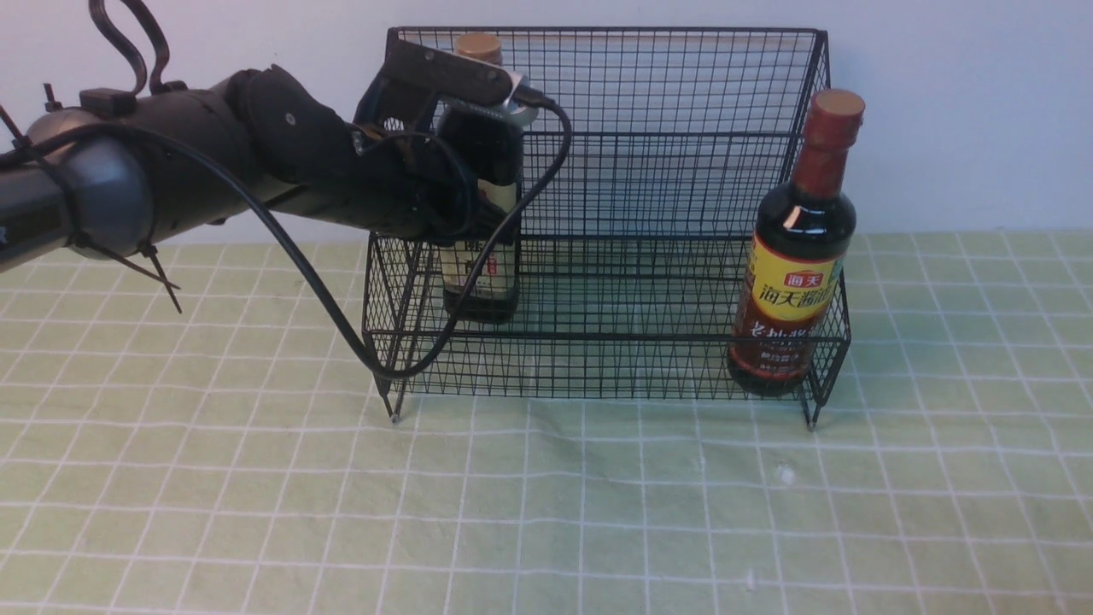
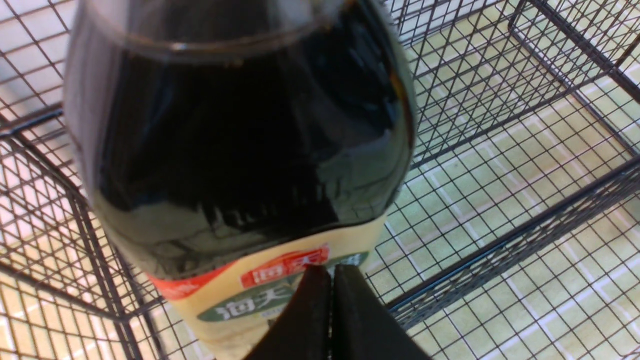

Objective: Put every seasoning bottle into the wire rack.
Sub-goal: Use the left arm to put the condiment bottle back on the shelf

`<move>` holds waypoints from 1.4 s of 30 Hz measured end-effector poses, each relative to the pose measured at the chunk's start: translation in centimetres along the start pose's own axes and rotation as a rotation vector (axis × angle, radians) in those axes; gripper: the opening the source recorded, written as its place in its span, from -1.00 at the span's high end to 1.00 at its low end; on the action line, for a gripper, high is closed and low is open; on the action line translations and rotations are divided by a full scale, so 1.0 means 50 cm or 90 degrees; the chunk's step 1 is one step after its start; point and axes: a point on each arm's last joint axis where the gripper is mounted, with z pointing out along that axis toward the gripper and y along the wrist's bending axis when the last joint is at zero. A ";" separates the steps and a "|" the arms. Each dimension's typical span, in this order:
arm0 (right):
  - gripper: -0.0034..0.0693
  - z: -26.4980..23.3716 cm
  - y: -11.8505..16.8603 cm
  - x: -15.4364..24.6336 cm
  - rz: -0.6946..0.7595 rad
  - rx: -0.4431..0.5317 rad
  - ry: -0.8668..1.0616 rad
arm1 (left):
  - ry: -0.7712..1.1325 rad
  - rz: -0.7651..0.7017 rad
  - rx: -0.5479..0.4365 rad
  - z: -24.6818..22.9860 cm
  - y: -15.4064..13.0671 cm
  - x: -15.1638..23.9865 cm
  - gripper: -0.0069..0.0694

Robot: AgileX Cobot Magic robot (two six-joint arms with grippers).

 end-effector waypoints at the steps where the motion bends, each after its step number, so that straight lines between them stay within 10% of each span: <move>1: 0.94 0.000 0.000 0.000 0.000 0.000 0.000 | -0.001 -0.003 0.001 0.000 0.000 0.000 0.84; 42: 0.94 0.000 0.000 0.000 0.000 0.000 0.000 | 0.041 -0.041 0.071 -0.013 -0.028 0.006 0.84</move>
